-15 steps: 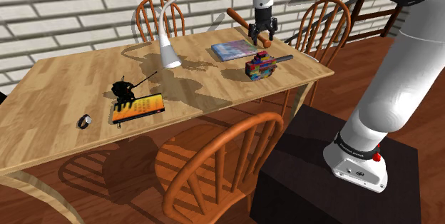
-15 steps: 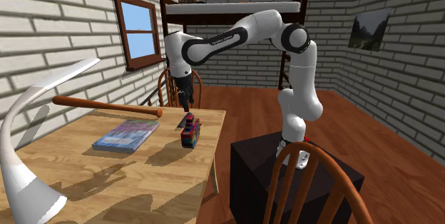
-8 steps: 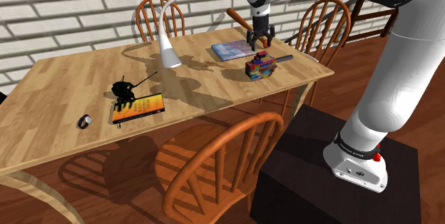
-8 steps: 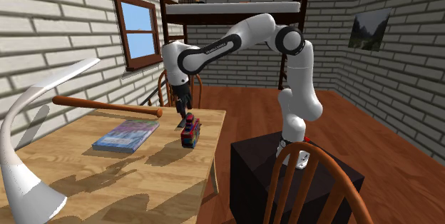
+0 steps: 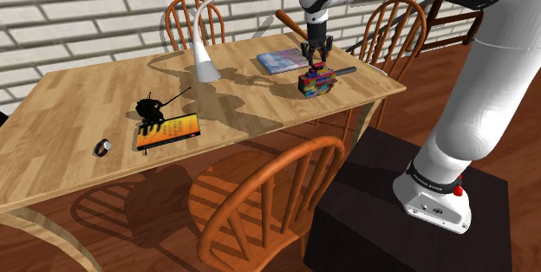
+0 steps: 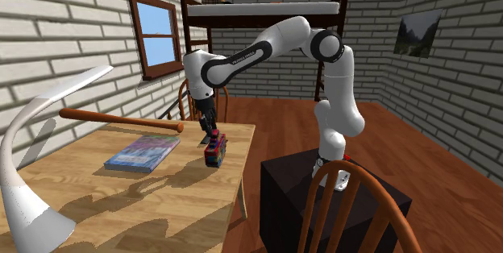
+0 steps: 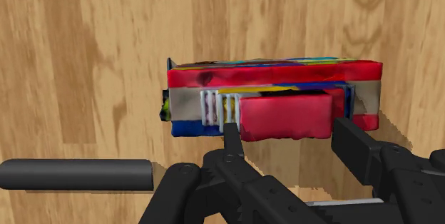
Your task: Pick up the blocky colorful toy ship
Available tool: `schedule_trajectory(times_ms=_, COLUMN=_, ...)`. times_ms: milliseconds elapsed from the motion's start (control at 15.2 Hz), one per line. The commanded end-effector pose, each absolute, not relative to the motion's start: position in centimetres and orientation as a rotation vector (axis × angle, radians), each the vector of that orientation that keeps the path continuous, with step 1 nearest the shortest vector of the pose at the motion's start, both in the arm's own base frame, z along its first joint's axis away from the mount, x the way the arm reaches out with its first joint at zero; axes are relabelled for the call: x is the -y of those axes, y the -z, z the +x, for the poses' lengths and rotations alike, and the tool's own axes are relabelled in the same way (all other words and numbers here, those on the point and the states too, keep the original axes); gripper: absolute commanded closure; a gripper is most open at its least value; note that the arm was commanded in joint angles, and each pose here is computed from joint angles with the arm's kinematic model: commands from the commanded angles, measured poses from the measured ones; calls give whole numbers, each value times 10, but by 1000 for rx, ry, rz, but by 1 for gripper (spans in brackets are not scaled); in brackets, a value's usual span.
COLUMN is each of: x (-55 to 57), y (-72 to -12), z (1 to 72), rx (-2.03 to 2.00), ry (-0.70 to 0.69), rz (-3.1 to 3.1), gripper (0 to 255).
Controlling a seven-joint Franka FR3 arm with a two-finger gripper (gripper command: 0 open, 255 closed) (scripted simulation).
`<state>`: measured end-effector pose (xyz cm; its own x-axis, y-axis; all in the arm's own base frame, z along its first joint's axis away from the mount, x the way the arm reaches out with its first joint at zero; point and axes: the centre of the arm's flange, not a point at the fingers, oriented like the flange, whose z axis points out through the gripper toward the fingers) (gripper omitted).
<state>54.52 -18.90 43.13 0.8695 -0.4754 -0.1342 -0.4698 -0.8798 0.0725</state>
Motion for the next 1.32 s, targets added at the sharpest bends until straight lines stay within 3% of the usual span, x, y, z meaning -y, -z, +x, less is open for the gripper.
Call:
schedule_trajectory(times_ms=0, x=189, y=-430, z=545, rx=759, ry=233, rz=3001, gripper=255)
schedule_trajectory(times_ms=1254, x=189, y=-509, z=546, rx=759, ry=233, rz=3001, gripper=255)
